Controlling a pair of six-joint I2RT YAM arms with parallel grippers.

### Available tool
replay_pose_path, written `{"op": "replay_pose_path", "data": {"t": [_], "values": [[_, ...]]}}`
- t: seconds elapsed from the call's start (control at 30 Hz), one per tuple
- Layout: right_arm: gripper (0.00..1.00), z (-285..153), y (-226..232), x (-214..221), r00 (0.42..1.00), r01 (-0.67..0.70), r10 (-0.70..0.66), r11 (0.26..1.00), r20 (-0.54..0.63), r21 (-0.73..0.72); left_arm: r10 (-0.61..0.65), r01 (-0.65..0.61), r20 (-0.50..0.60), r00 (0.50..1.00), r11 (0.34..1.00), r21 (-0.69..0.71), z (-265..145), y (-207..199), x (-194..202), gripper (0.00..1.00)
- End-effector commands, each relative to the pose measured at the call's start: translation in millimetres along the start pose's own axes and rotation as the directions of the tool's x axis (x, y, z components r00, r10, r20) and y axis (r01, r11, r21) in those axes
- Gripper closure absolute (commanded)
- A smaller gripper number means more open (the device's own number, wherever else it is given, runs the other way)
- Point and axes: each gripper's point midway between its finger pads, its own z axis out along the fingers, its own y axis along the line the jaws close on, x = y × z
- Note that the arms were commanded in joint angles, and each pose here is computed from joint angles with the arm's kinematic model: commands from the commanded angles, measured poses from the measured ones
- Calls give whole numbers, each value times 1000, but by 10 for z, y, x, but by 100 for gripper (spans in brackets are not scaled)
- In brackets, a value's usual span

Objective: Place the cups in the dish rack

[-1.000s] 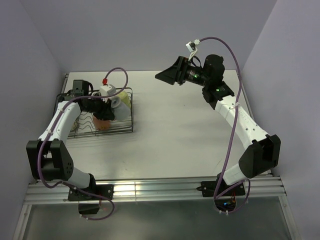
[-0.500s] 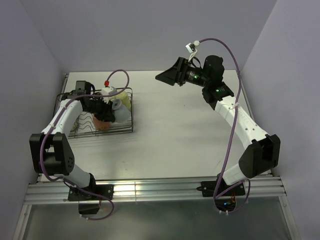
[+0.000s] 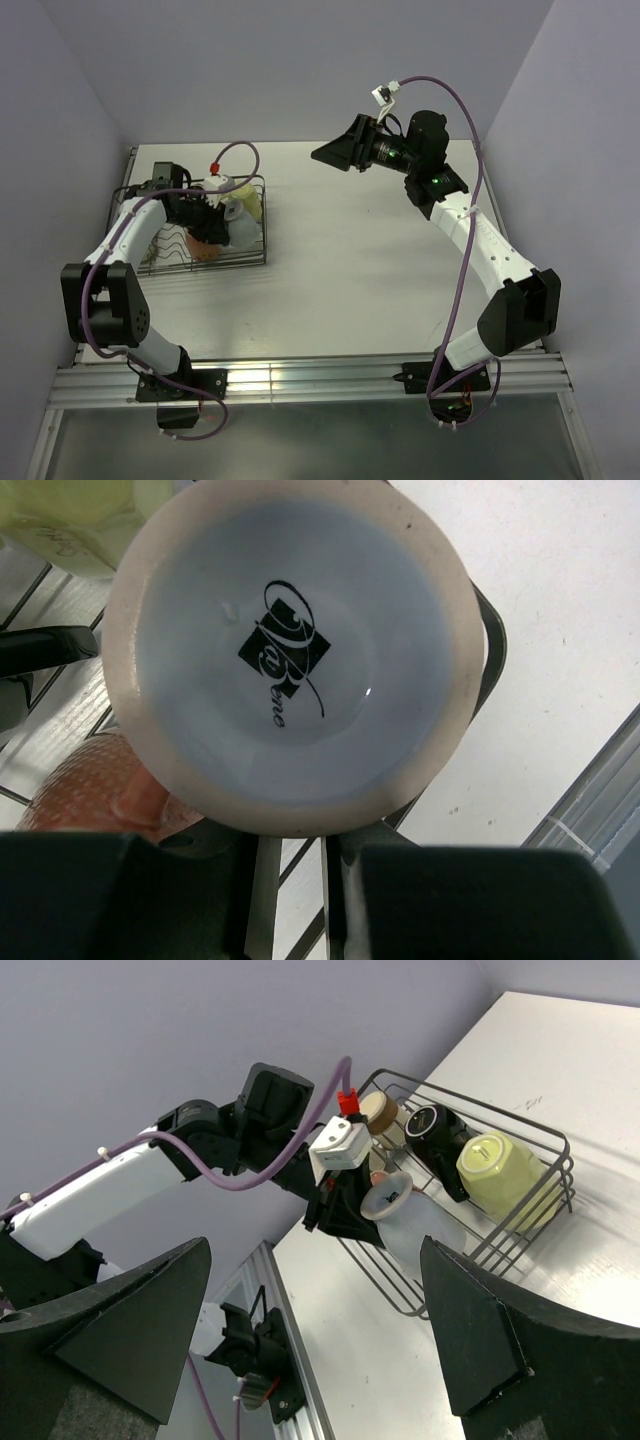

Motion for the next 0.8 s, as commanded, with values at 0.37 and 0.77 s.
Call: {"op": "replay_pose_path", "data": {"t": [0.37, 0.77], "values": [[7, -100, 164, -106, 998, 45, -44, 999, 35, -24, 74, -73, 44, 996, 997, -16, 38, 112, -156, 100], [7, -91, 123, -102, 999, 40, -39, 999, 32, -18, 150, -148, 19, 988, 986, -80, 90, 251, -110, 100]]}}
